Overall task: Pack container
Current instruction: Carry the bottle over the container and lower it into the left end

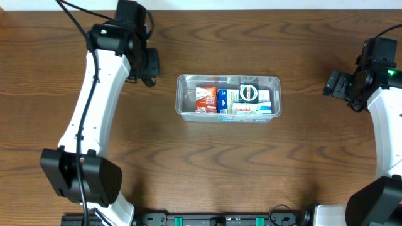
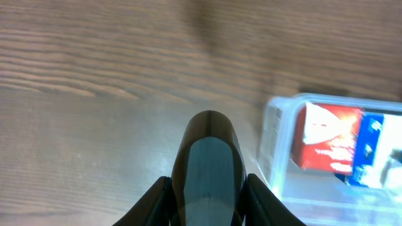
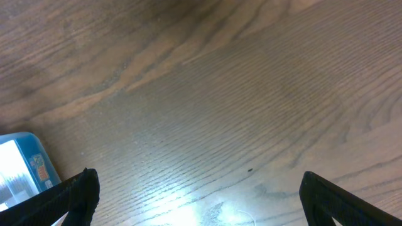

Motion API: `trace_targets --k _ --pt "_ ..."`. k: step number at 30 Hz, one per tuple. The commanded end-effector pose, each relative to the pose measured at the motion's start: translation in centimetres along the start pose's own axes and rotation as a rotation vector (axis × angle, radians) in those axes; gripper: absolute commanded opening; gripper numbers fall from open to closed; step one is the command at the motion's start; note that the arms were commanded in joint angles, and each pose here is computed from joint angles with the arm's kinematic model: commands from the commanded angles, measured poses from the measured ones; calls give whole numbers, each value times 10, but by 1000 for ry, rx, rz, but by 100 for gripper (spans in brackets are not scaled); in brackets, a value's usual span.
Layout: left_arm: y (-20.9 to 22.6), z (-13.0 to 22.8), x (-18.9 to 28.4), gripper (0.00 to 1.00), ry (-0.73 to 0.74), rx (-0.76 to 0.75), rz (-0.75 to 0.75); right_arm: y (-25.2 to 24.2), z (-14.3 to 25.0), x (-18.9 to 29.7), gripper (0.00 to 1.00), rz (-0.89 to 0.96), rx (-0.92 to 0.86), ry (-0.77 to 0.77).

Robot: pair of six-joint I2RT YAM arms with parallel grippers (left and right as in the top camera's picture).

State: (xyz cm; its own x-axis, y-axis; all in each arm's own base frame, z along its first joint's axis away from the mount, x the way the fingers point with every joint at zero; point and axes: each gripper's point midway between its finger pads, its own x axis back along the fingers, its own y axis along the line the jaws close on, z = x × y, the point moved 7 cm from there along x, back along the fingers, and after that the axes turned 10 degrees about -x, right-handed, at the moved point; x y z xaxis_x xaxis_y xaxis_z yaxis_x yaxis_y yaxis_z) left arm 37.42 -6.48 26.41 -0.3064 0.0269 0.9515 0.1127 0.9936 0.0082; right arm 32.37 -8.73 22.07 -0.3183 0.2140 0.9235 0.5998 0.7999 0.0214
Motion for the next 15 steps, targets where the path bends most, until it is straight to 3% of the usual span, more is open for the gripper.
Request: trace_targets --k 1,8,15 --pt "-24 1 18 33 -33 -28 41 -3 -2 2 99 10 2 -10" --pt "-75 12 21 33 -26 -155 84 -3 -2 2 99 10 2 -10" --pt "-102 18 21 33 -26 -186 102 -3 -2 2 99 10 2 -10"
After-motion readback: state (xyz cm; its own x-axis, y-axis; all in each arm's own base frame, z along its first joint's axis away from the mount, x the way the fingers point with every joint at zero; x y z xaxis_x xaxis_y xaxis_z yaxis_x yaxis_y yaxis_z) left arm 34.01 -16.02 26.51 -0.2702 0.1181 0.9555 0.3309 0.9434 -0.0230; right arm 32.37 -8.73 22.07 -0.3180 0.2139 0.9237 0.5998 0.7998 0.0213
